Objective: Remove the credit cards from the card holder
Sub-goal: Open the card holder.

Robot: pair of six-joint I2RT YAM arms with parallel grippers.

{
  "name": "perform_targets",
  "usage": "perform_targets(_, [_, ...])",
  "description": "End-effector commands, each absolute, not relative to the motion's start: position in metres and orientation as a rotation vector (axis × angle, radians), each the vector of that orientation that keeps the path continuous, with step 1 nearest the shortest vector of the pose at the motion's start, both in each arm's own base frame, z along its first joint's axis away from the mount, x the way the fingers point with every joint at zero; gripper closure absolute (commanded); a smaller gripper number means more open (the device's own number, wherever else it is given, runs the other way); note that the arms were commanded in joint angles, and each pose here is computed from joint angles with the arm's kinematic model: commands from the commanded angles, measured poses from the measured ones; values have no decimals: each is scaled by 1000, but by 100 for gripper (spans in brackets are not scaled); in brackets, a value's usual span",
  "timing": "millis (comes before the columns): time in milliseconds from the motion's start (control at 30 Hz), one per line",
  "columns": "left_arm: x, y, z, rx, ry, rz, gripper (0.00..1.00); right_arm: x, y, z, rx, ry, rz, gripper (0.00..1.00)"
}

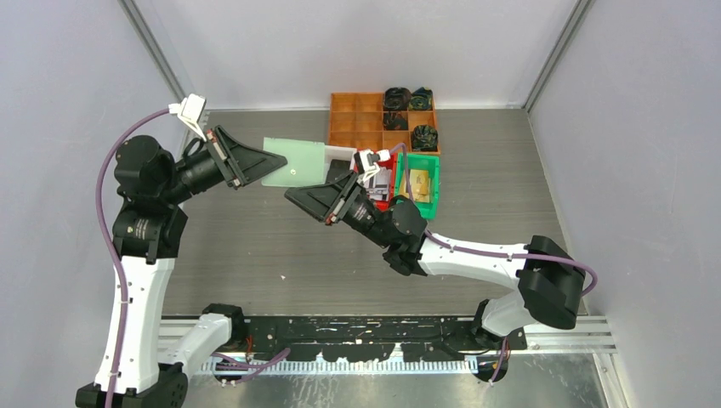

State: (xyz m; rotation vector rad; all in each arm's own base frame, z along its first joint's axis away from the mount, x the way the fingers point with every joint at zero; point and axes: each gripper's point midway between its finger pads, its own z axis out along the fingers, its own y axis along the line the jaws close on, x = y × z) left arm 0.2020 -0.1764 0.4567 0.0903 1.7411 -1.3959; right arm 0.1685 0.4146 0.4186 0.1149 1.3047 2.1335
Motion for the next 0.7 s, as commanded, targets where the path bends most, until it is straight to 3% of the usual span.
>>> perform_targets(0, [193, -176, 492, 134, 1635, -1431, 100, 172, 401, 432, 136, 1191, 2099, 62])
perform_targets(500, [191, -174, 493, 92, 1641, -1459, 100, 180, 404, 428, 161, 1164, 2052, 48])
perform_targets(667, [188, -175, 494, 93, 1639, -1473, 100, 184, 399, 439, 192, 1078, 2111, 49])
